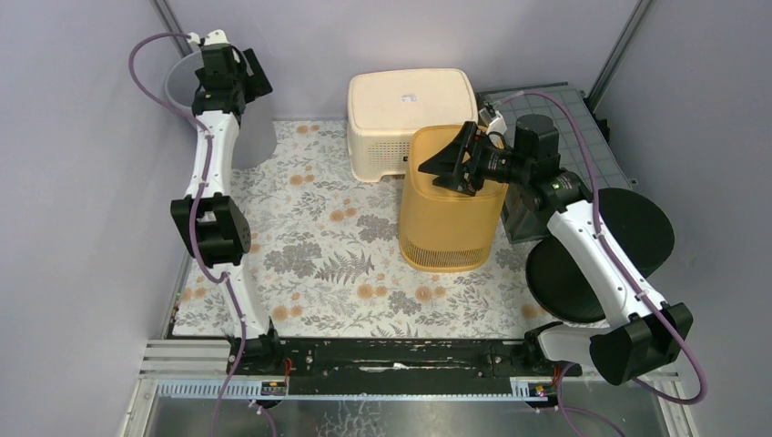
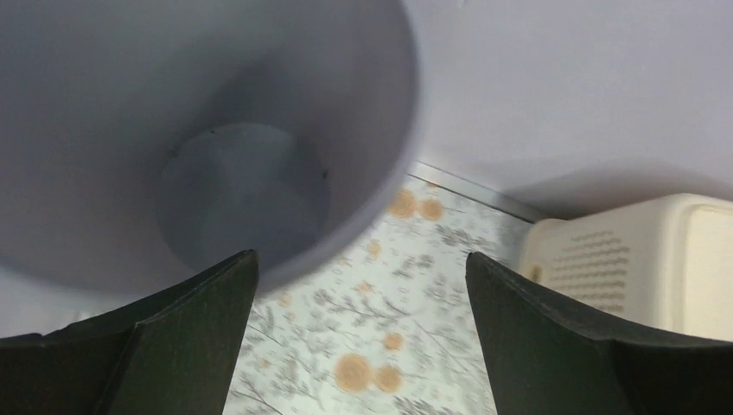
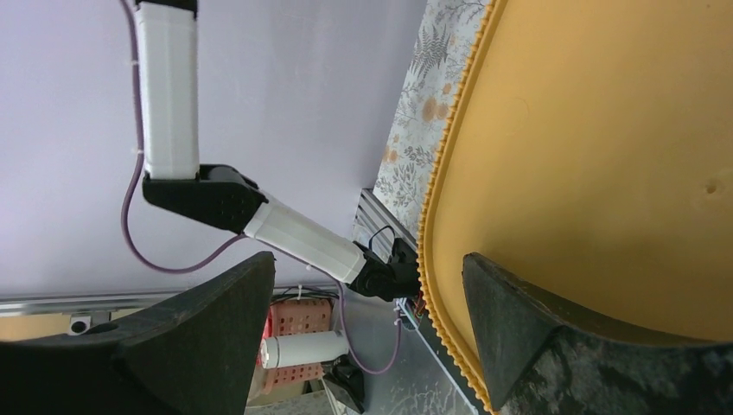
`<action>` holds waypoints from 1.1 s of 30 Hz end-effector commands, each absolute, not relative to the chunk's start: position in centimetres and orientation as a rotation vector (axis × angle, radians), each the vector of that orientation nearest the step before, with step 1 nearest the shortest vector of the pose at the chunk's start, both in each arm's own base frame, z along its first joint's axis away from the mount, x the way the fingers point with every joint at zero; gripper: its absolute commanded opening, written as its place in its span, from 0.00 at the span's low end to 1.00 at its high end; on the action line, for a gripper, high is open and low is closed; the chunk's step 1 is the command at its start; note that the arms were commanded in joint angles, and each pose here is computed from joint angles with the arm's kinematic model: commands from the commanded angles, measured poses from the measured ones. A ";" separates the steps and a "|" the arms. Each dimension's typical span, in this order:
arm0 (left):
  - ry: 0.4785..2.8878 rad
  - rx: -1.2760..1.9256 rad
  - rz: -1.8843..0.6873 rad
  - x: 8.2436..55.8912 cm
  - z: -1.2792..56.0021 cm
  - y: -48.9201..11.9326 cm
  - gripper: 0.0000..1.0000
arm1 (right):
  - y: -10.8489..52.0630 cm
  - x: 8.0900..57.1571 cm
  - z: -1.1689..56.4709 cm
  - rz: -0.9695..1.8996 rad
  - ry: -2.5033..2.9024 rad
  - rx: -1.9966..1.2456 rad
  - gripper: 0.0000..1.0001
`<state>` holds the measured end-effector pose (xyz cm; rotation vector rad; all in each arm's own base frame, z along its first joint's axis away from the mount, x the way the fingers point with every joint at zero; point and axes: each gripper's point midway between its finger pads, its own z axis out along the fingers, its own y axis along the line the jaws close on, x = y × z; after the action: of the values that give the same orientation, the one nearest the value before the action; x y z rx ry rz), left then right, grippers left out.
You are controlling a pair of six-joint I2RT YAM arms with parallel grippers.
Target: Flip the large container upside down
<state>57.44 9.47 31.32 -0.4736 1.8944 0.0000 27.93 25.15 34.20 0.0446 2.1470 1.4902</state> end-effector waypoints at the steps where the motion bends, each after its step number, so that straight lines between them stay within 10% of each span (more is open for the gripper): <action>1: 1.873 -0.491 0.053 58.6 30.6 10.7 0.97 | 26.0 27.7 34.2 1.526 2.124 -0.020 0.86; 23: 1.986 -0.499 0.130 58.3 25.9 11.3 0.94 | 26.8 28.1 33.1 1.533 2.144 -0.026 0.86; 33: 2.031 -0.527 0.197 55.9 23.6 11.5 0.76 | 27.2 28.0 33.5 1.548 2.132 -0.034 0.86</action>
<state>57.18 10.89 25.08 -0.5006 2.0002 0.1374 28.35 26.59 34.43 -0.0266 2.0943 1.5341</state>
